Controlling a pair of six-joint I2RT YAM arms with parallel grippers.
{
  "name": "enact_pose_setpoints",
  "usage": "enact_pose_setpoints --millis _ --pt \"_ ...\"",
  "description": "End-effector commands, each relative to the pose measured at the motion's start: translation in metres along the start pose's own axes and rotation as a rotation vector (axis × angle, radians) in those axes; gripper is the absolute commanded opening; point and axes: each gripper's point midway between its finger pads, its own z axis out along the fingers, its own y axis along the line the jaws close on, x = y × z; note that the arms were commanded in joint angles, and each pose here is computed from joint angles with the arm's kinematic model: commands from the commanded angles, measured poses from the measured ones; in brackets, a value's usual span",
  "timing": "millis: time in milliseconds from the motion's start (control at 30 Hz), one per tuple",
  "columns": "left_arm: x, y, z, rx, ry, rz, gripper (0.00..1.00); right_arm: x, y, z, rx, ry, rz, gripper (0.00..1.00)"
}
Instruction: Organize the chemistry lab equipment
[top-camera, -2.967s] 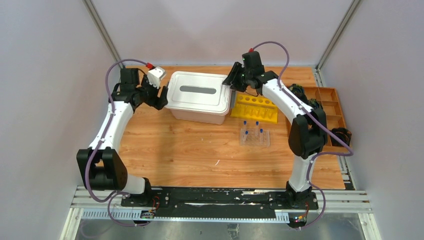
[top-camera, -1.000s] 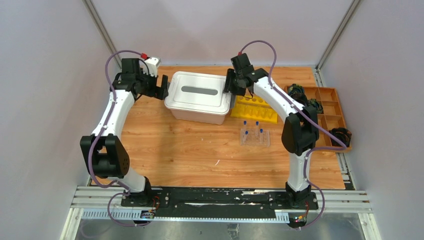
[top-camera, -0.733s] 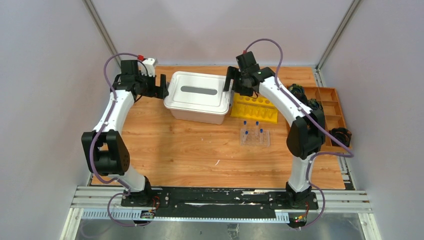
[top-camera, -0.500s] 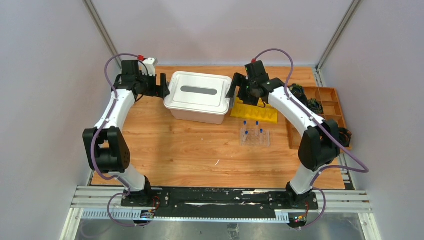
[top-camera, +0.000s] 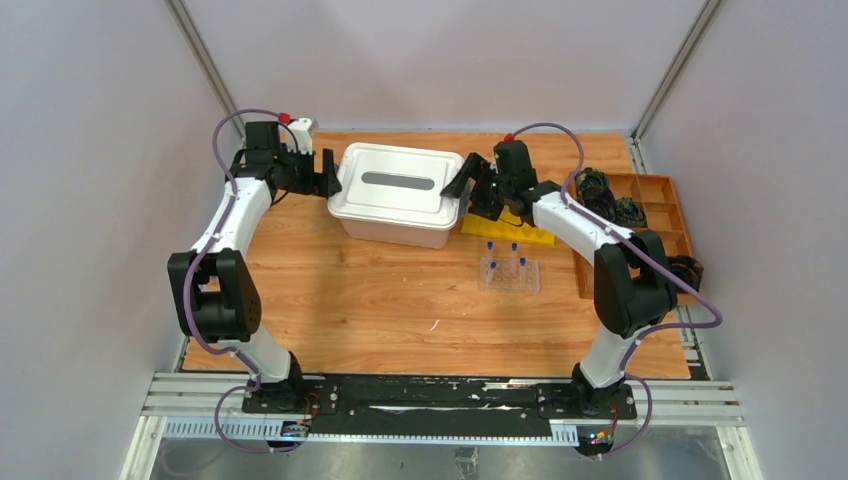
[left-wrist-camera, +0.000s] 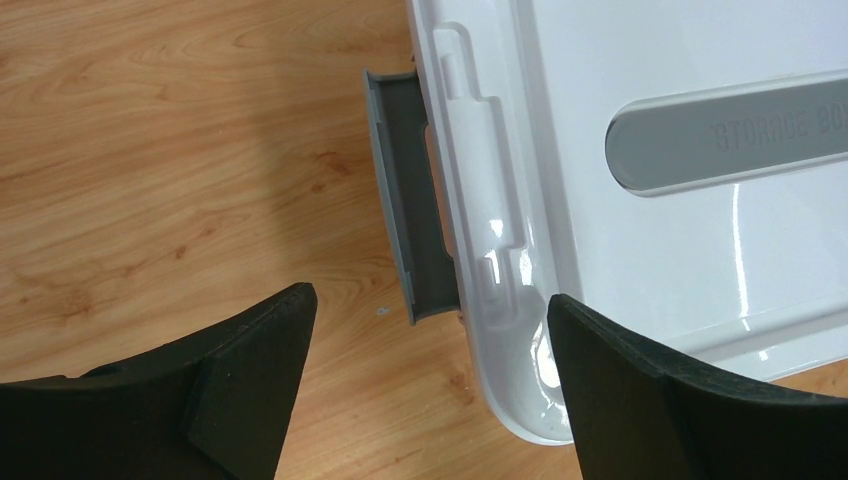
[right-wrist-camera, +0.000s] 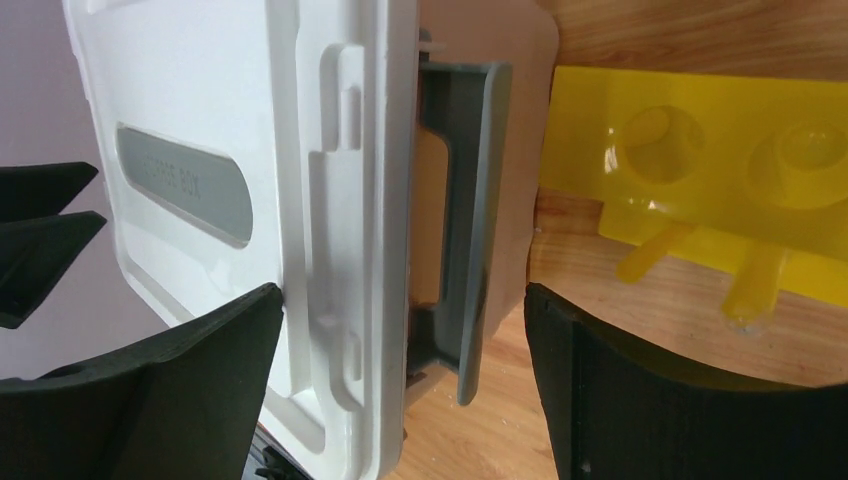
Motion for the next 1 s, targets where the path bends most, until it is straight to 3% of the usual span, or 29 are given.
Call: enact_pose_setpoints --millis 0,200,400,600,800,967 --pt "-0.014 -0.003 -0.009 0.009 -0.040 0.031 0.91 -0.015 0.009 0.015 -0.131 -0.048 0.078 0.93" --pt "-0.010 -0.006 -0.009 0.026 -0.025 0.039 0.90 -0.018 0.027 0.017 -0.261 -0.064 0.118 0.90" --pt "-0.006 -0.006 -0.012 0.027 -0.009 0.062 0.89 -0.022 0.035 0.008 -0.254 -0.083 0.088 0.79" --pt "-0.005 -0.008 -0.014 0.036 -0.004 0.077 0.89 -0.021 0.026 0.008 -0.156 -0.095 0.047 0.66" --pt "-0.004 -0.010 -0.016 0.048 0.003 0.081 0.88 -0.015 0.013 0.014 0.037 -0.048 -0.065 0.65" --pt "-0.008 -0.012 -0.018 0.057 0.005 0.074 0.88 -0.014 0.008 0.014 0.140 -0.056 -0.133 0.59"
